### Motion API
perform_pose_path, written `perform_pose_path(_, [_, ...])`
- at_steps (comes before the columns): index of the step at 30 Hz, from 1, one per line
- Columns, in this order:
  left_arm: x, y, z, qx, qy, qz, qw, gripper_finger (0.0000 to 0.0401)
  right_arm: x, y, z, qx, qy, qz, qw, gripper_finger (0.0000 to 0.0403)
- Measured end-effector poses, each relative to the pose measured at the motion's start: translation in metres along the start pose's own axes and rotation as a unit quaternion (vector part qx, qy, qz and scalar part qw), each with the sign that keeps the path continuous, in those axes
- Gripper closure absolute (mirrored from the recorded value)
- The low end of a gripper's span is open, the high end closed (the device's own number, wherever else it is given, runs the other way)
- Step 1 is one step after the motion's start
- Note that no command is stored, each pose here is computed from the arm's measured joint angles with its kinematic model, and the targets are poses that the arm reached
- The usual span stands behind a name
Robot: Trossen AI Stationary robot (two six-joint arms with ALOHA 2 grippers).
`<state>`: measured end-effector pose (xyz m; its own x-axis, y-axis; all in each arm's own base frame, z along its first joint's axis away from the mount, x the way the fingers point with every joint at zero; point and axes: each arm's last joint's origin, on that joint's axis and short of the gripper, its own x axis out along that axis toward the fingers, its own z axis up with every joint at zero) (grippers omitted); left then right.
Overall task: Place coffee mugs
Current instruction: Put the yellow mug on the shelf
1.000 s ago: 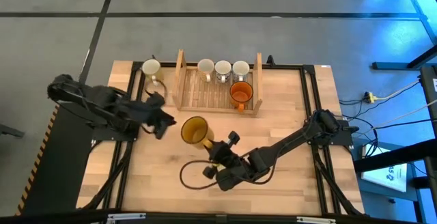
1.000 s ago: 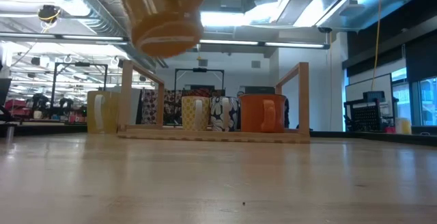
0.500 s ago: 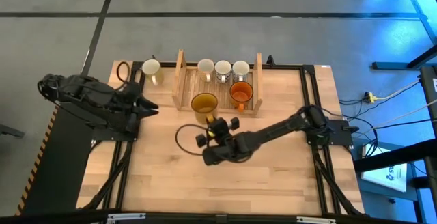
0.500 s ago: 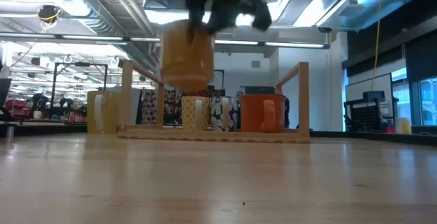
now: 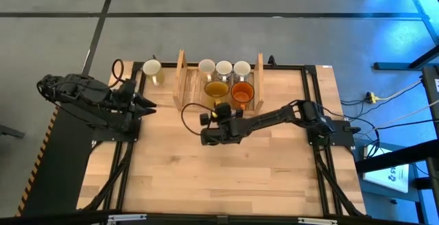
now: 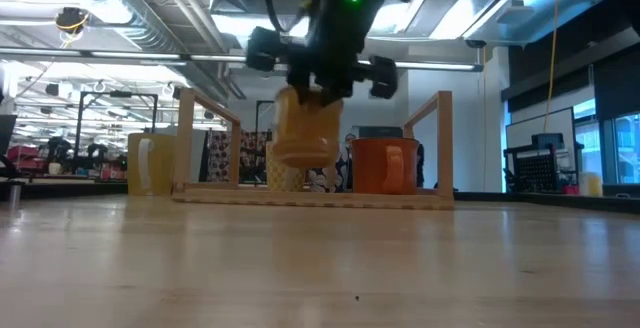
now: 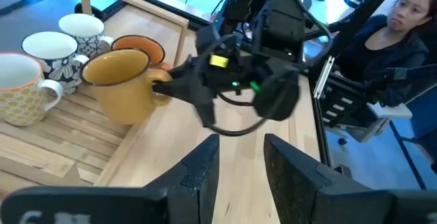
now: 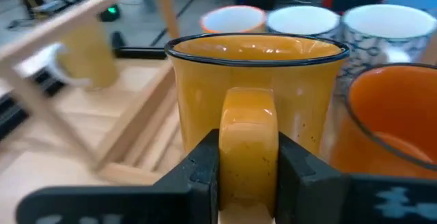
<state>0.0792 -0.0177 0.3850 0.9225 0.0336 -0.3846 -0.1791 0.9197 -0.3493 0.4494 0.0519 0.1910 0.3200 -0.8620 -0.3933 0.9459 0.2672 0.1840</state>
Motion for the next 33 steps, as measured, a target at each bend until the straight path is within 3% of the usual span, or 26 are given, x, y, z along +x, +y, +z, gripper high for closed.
perform_pose_path(21, [0.0,0.0,0.0,0.017,-0.003,0.003,1.0,0.0291,0.053,-0.007,-0.013,-0.002,0.027,-0.046,0.999,0.0337])
perform_pose_path(33, [0.0,0.0,0.0,0.012,-0.002,0.001,1.0,0.0291,0.056,-0.009,-0.016,-0.03,0.034,-0.051,0.998,0.0337])
